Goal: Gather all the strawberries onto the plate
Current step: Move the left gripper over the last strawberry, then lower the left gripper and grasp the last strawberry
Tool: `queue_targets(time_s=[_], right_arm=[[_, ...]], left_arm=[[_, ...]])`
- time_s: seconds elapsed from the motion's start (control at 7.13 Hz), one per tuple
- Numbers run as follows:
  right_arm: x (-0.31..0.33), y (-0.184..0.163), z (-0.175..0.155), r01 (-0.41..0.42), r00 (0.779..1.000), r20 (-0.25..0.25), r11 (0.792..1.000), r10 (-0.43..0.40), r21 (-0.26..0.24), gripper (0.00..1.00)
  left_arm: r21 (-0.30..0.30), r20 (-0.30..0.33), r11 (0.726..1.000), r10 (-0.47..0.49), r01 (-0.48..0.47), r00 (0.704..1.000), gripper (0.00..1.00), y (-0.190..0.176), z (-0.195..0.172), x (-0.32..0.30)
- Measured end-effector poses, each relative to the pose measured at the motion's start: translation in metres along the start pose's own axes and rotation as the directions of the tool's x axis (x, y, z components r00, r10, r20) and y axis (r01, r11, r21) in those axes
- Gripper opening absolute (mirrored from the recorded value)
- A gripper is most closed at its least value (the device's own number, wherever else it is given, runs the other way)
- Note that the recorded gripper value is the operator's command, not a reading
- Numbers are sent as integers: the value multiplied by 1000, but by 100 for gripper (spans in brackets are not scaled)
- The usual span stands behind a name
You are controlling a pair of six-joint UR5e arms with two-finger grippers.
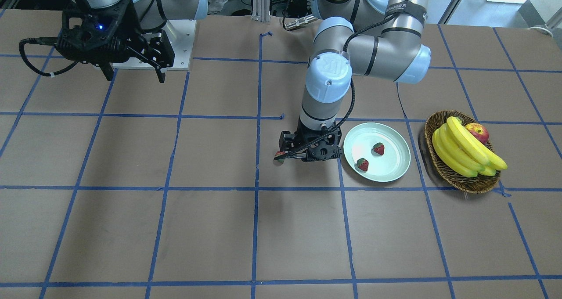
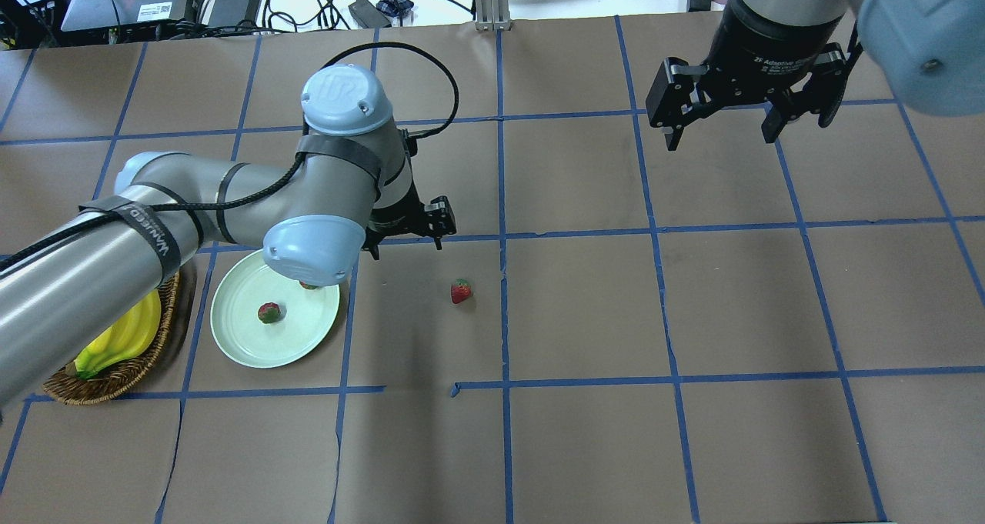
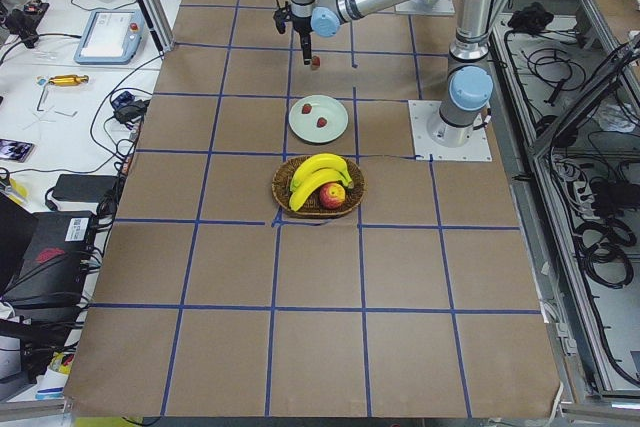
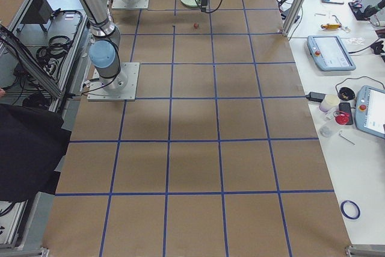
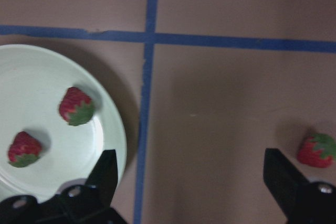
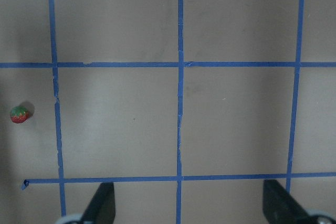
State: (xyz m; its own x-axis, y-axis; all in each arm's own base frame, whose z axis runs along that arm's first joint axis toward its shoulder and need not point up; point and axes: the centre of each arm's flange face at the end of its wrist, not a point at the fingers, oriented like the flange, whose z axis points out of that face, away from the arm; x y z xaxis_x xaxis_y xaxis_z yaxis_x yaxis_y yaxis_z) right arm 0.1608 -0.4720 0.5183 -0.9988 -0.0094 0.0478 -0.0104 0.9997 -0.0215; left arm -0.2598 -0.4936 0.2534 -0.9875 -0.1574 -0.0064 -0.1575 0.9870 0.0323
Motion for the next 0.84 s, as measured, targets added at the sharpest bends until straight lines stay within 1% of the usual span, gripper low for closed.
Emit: queue_targets(time_s=[0.28, 0.42, 0.56, 0.84], right_arm=[[0, 0, 1, 1, 1000, 0, 1000, -1, -1, 100], [0, 0, 0, 1, 1000, 0, 1000, -1, -1, 100], [0, 0, 0, 1, 1000, 0, 1000, -1, 0, 100], [0, 0, 0, 1, 1000, 0, 1000, -1, 0, 100]], left_arm=[[-24, 6, 1000, -11, 11, 1000, 86, 13, 31, 35], [-40, 17, 999, -6, 6, 1000, 81, 17, 47, 43], [-52, 25, 999, 3, -1, 1000, 74, 19, 61, 48], [-72, 38, 997, 15, -13, 999, 47, 23, 77, 51]])
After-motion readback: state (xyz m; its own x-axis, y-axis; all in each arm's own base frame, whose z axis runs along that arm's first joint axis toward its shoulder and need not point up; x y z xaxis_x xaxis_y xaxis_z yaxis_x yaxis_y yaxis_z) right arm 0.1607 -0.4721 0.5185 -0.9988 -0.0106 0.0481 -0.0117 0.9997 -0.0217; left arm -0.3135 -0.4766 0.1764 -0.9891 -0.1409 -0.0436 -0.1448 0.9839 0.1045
